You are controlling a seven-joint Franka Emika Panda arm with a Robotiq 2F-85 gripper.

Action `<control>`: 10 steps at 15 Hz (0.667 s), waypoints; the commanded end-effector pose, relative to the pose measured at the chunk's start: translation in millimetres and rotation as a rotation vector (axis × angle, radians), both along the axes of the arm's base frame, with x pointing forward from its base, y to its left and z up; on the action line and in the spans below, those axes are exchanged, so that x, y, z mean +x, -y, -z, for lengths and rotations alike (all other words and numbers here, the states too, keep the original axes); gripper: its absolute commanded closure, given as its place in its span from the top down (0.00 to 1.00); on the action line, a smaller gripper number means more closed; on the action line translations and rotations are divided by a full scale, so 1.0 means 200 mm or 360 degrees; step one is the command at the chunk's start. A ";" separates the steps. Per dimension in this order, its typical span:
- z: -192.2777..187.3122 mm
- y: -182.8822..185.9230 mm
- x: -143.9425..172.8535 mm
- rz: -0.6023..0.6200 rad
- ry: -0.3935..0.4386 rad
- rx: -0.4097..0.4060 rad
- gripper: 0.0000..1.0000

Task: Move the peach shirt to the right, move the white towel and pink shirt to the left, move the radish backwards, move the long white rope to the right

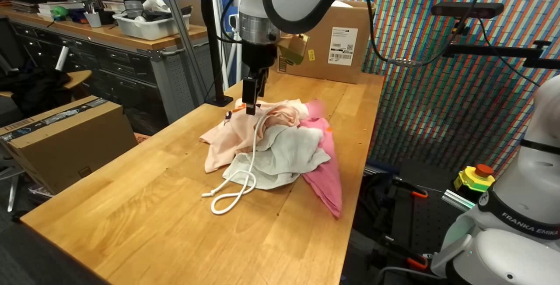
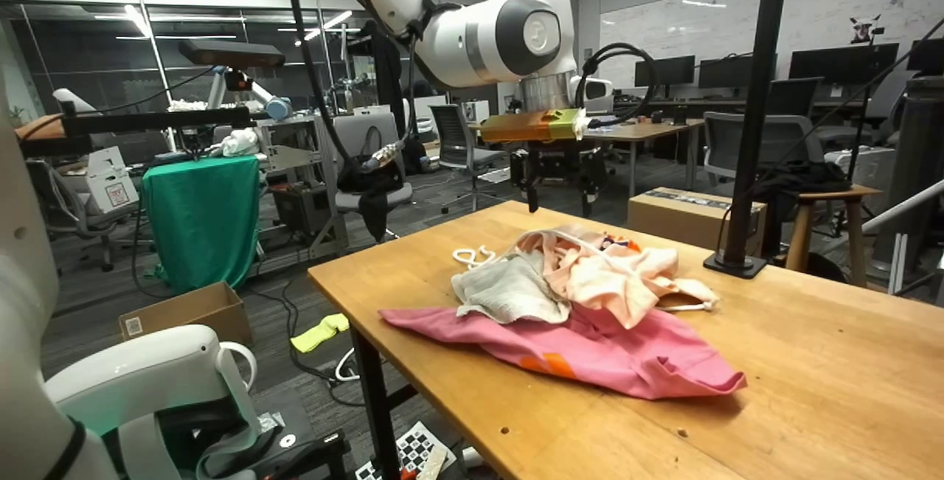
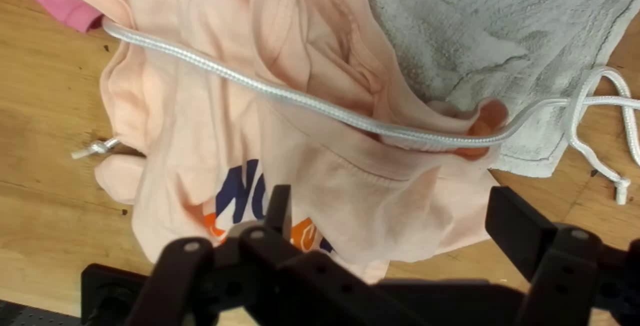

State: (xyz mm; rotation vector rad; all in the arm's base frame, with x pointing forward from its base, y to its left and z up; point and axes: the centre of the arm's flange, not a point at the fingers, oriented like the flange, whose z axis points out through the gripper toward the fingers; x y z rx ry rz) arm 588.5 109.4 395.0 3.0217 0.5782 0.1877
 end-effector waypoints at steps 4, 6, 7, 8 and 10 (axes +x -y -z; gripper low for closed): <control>0.13 -0.09 0.12 -0.0091 -0.0005 -0.0078 1.00; 0.17 -0.10 0.15 -0.0115 0.0011 -0.0096 1.00; 0.19 -0.10 0.16 -0.0124 0.0034 -0.0107 1.00; 0.20 -0.09 0.17 -0.0143 0.0045 -0.0117 1.00; 0.22 -0.09 0.19 -0.0154 0.0068 -0.0136 0.97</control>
